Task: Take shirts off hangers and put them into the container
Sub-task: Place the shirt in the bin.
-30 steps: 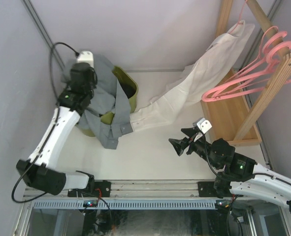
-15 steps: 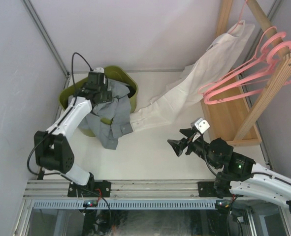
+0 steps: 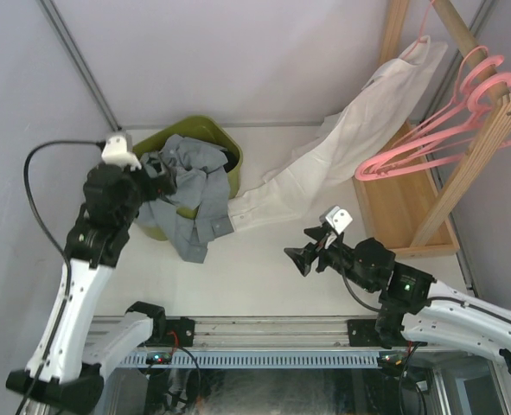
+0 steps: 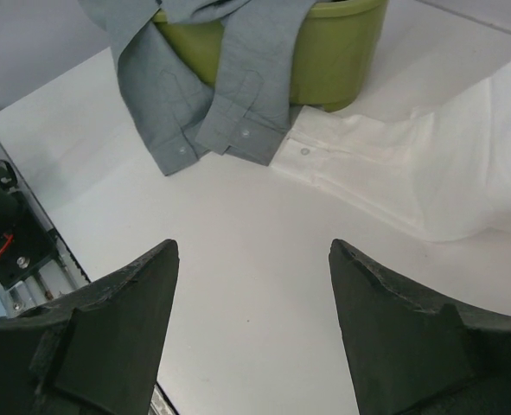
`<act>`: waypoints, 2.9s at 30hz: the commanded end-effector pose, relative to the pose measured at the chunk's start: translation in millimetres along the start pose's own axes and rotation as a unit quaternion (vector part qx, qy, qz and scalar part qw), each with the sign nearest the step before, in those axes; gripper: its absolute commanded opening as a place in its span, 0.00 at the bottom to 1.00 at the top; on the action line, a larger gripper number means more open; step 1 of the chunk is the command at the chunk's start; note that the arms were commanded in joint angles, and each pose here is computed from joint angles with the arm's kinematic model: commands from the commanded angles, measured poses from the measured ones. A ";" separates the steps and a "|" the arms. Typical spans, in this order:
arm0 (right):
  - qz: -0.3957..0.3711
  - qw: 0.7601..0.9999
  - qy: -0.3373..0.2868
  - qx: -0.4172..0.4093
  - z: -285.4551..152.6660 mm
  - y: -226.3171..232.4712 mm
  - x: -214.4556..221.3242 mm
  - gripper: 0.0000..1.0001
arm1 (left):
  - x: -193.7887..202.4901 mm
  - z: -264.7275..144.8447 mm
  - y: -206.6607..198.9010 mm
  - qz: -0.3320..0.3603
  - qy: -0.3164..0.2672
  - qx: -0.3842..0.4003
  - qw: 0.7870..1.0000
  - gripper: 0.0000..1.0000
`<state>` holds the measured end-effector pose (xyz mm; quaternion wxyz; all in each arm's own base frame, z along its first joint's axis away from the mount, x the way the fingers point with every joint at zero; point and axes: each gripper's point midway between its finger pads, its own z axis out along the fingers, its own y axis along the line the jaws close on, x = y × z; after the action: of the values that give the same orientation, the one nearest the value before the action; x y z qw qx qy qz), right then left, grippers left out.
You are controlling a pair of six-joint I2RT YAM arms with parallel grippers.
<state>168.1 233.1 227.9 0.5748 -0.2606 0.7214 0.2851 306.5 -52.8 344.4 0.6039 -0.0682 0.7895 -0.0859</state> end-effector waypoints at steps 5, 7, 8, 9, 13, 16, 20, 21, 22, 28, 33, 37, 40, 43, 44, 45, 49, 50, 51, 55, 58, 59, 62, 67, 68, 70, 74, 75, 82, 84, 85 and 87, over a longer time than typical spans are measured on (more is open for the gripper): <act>0.002 0.998 -0.001 -0.068 28.2 32.5 -1.3 0.69 | 104.6 -54.8 13.6 -0.101 0.072 0.019 0.992 0.91; 0.006 0.997 -0.002 -0.072 32.8 35.5 -2.4 0.69 | 122.3 -66.2 15.0 -0.113 0.089 0.024 0.989 0.91; 0.007 0.997 -0.001 -0.072 34.5 36.3 -2.7 0.69 | 129.4 -71.6 16.4 -0.118 0.095 0.024 0.988 0.91; 0.009 0.997 0.000 -0.072 35.6 36.9 -3.3 0.69 | 137.0 -75.2 19.5 -0.125 0.103 0.017 0.987 0.91; 0.010 0.998 0.005 -0.064 37.2 34.8 -1.2 0.69 | 170.2 -79.1 26.8 -0.159 0.138 -0.004 0.978 0.90; 0.010 0.998 0.008 -0.055 35.7 31.0 -0.1 0.69 | 192.8 -71.4 25.8 -0.189 0.156 -0.013 0.969 0.90; 0.011 0.999 0.011 -0.040 32.8 24.7 1.5 0.69 | 209.2 -57.6 8.2 -0.201 0.159 -0.011 0.966 0.92; 0.011 0.999 0.011 -0.037 32.4 23.6 1.3 0.69 | 217.6 -57.1 1.1 -0.186 0.170 -0.013 0.968 0.95; 0.011 0.999 0.010 -0.035 31.9 22.8 0.9 0.69 | 222.4 -54.1 -0.2 -0.178 0.169 -0.030 0.969 0.97; 0.011 0.999 0.010 -0.029 27.9 19.5 0.4 0.69 | 261.8 -25.8 4.2 -0.165 0.148 -0.092 0.971 1.00; 0.005 0.999 0.014 -0.030 26.5 18.6 2.1 0.69 | 280.1 1.8 2.2 -0.155 0.138 -0.128 0.970 1.00; 0.008 1.000 0.015 -0.022 23.4 15.1 2.3 0.70 | 286.1 18.9 11.1 -0.121 0.128 -0.188 0.966 1.00; 0.009 1.000 0.018 -0.019 21.3 13.5 4.0 0.70 | 292.8 27.7 17.8 -0.105 0.118 -0.217 0.963 1.00; 0.007 1.000 0.021 -0.017 19.6 12.1 5.2 0.70 | 302.7 33.3 25.1 -0.096 0.114 -0.245 0.958 1.00; 0.007 1.000 0.022 -0.016 19.1 11.5 5.3 0.69 | 302.4 36.0 25.3 -0.097 0.108 -0.250 0.957 1.00; 0.007 1.000 0.021 -0.015 18.7 10.8 5.1 0.70 | 301.6 39.3 23.4 -0.096 0.103 -0.249 0.958 1.00; 0.005 1.000 0.023 -0.014 18.4 10.1 5.6 0.70 | 294.5 55.7 3.2 -0.091 0.095 -0.211 0.969 1.00; 0.005 1.000 0.022 -0.014 18.5 10.1 5.3 0.70 | 292.2 57.6 0.3 -0.094 0.092 -0.207 0.969 1.00; 0.004 1.000 0.023 -0.014 18.4 10.2 5.9 0.70 | 289.9 58.9 -1.9 -0.097 0.088 -0.204 0.970 1.00; 0.005 1.000 0.027 -0.013 17.9 9.6 8.1 0.70 | 284.9 57.7 0.3 -0.140 0.066 -0.209 0.966 1.00; 0.005 0.999 0.029 -0.014 18.3 10.1 8.9 0.70 | 289.6 62.1 2.7 -0.149 0.078 -0.223 0.960 1.00; 0.004 0.999 0.030 -0.015 18.6 10.5 9.5 0.70 | 292.6 64.1 2.7 -0.144 0.089 -0.231 0.958 1.00; 0.002 0.999 0.027 -0.019 19.3 11.9 8.0 0.70 | 302.7 71.1 2.9 -0.124 0.108 -0.258 0.952 1.00; 0.002 1.000 0.026 -0.016 16.0 9.9 7.4 0.70 | 317.1 73.2 5.3 -0.106 0.125 -0.266 0.950 0.81; 0.002 1.000 0.025 -0.015 14.9 9.4 6.4 0.70 | 320.3 70.1 9.8 -0.103 0.126 -0.272 0.948 0.77; 0.007 1.000 0.021 -0.014 12.7 8.6 4.3 0.70 | 328.0 65.3 17.4 -0.101 0.127 -0.276 0.947 0.73; 0.007 1.000 0.012 -0.011 9.6 6.5 -0.1 0.70 | 338.1 61.6 27.0 -0.078 0.136 -0.284 0.946 0.58; 0.007 1.000 0.012 -0.009 9.6 5.9 -0.5 0.70 | 339.8 61.5 28.3 -0.071 0.138 -0.285 0.946 0.54; 0.007 1.000 0.017 -0.009 8.8 5.3 2.4 0.70 | 337.7 62.3 27.3 -0.031 0.146 -0.271 0.951 0.26; 0.009 1.000 0.018 -0.009 8.5 5.5 2.3 0.70 | 330.1 63.0 22.8 -0.023 0.142 -0.258 0.955 0.13; 0.010 1.000 0.019 -0.008 8.6 5.2 2.9 0.70 | 325.8 63.0 20.6 -0.017 0.140 -0.251 0.958 0.06; 0.012 1.000 0.017 -0.008 8.4 5.4 1.8 0.70 | 316.0 62.5 17.1 -0.007 0.133 -0.239 0.962 0.00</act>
<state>166.3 243.6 207.5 0.5434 -0.2821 0.7385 0.2823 290.9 -108.4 20.8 0.4624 -0.2567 0.8447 0.0826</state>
